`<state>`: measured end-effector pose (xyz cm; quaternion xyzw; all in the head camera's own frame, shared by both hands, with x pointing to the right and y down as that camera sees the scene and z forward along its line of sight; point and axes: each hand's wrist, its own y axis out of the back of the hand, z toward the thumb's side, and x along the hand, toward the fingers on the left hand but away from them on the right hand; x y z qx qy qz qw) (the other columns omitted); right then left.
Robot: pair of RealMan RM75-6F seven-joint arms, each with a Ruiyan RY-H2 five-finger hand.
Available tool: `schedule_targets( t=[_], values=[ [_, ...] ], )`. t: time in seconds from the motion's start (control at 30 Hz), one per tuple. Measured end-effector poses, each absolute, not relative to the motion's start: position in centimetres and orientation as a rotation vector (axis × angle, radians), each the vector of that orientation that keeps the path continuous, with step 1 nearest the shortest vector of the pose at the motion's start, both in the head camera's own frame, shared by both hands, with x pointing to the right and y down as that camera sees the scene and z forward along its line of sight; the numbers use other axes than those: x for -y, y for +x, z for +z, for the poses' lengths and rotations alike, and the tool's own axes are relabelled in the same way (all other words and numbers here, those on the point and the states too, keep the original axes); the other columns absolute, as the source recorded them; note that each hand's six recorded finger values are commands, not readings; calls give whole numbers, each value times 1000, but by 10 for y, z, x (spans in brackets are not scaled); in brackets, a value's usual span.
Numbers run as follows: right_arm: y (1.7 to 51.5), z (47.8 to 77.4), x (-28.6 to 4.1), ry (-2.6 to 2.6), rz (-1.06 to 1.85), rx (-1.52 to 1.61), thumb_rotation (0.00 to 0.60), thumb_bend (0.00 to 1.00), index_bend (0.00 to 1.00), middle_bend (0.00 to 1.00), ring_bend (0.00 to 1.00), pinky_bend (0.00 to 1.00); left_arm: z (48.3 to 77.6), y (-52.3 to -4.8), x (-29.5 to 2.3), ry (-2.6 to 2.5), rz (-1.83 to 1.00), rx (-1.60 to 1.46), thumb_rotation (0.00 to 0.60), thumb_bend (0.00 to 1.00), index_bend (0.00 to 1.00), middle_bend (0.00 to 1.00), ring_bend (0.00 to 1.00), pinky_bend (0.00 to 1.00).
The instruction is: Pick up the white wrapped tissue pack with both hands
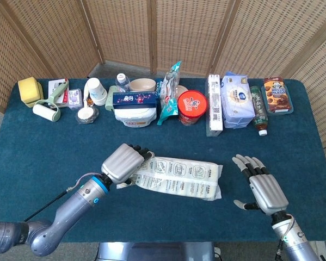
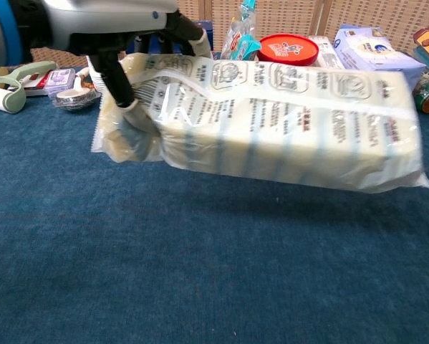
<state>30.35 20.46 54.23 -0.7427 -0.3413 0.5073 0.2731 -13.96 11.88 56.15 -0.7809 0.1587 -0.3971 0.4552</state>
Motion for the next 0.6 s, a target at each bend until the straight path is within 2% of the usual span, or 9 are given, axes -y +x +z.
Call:
schedule_targets(
  t=[0.6],
  values=[
    [277, 539, -205, -2037, 1339, 899, 600, 0, 0, 0, 0, 0, 566, -82, -124, -1988, -976, -437, 600, 155, 421, 461, 460, 635]
  ],
)
